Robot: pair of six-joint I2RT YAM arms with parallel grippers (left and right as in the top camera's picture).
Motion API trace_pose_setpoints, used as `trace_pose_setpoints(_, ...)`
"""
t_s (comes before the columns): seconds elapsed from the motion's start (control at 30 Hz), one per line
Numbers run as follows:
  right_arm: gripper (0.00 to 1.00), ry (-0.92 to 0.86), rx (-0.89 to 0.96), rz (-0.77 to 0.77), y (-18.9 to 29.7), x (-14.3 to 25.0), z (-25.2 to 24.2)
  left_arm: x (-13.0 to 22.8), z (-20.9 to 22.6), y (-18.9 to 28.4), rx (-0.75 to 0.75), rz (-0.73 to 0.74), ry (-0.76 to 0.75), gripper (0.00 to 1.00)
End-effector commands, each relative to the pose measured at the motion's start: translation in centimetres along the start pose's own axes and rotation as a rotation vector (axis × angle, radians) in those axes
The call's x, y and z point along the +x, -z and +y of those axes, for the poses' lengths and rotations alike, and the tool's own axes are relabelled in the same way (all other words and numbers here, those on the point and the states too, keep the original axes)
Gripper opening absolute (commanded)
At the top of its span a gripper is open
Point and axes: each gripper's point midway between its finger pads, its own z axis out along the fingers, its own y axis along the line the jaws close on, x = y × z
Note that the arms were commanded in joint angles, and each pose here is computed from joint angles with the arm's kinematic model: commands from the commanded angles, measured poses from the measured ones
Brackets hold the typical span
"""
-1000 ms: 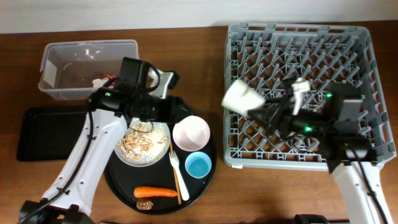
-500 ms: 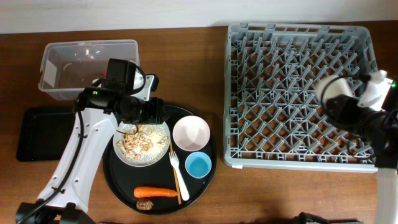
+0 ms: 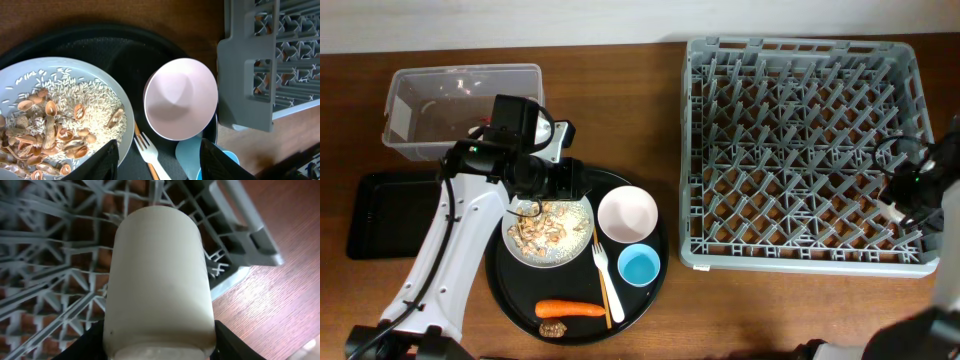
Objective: Sort waste into correct bins and load items into the dishwasher rack
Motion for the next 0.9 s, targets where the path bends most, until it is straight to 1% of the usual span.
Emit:
trace_pose_setpoints(0.0, 0.12, -0.019, 0.009, 0.049, -1.7, -0.2, 0.0, -0.2, 0.2, 0.0, -0.008, -0.001, -0.015, 0.51)
trace_pose_setpoints(0.1, 0.12, -0.016, 0.009, 0.079, -2.8, -0.2, 0.2, -0.2, 0.2, 0.0, -0.008, -0.001, -0.014, 0.51)
trace_pose_setpoints(0.13, 0.14, -0.017, -0.002, 0.08, -2.9, -0.2, 0.4, -0.2, 0.2, 0.0, -0.008, 0.0, -0.015, 0.51)
trace_pose_setpoints(0.17, 0.23, -0.017, -0.014, 0.079, -2.9, -0.3, 0.6, -0.2, 0.2, 0.0, -0.008, -0.001, -0.014, 0.51)
trace_pose_setpoints(0.2, 0.78, -0.019, -0.04, 0.08, -2.9, -0.3, 1.1, -0.2, 0.2, 0.0, -0.008, 0.0, -0.014, 0.51)
trace_pose_setpoints(0.23, 0.99, -0.019, -0.064, 0.082, -2.9, -0.3, 1.5, -0.1, 0.2, 0.0, -0.008, 0.0, -0.014, 0.51)
trace_pose_setpoints(0.37, 0.99, -0.022, -0.12, 0.063, -1.7, -1.0, 2.4, 0.1, 0.2, 0.0, -0.009, 0.008, -0.011, 0.51)
trace_pose_setpoints(0.47, 0.99, -0.024, -0.128, 0.023, 0.6, -1.8, 2.3, 0.1, 0.2, 0.0, -0.009, 0.01, -0.01, 0.51)
trace_pose_setpoints(0.53, 0.98, -0.016, -0.178, 0.009, 2.9, -1.8, 3.1, 0.1, 0.2, 0.0, -0.008, 0.011, -0.01, 0.51)
trace_pose_setpoints(0.6, 0.99, 0.056, -0.283, -0.001, 4.9, -1.0, 4.9, 0.3, 0.2, 0.0, -0.006, 0.016, -0.009, 0.52)
trace_pose_setpoints(0.7, 0.99, 0.206, -0.435, 0.009, 7.6, 1.5, 8.0, 0.9, -0.3, -0.1, 0.006, 0.04, -0.009, 0.56)
trace_pose_setpoints(0.83, 0.99, 0.391, -0.514, 0.032, 9.9, 5.3, 11.5, 2.2, -1.9, -0.5, 0.02, 0.092, -0.046, 0.58)
trace_pose_setpoints(0.87, 0.99, 0.447, -0.525, 0.039, 10.3, 6.4, 12.5, 2.7, -2.5, -0.7, 0.025, 0.108, -0.063, 0.61)
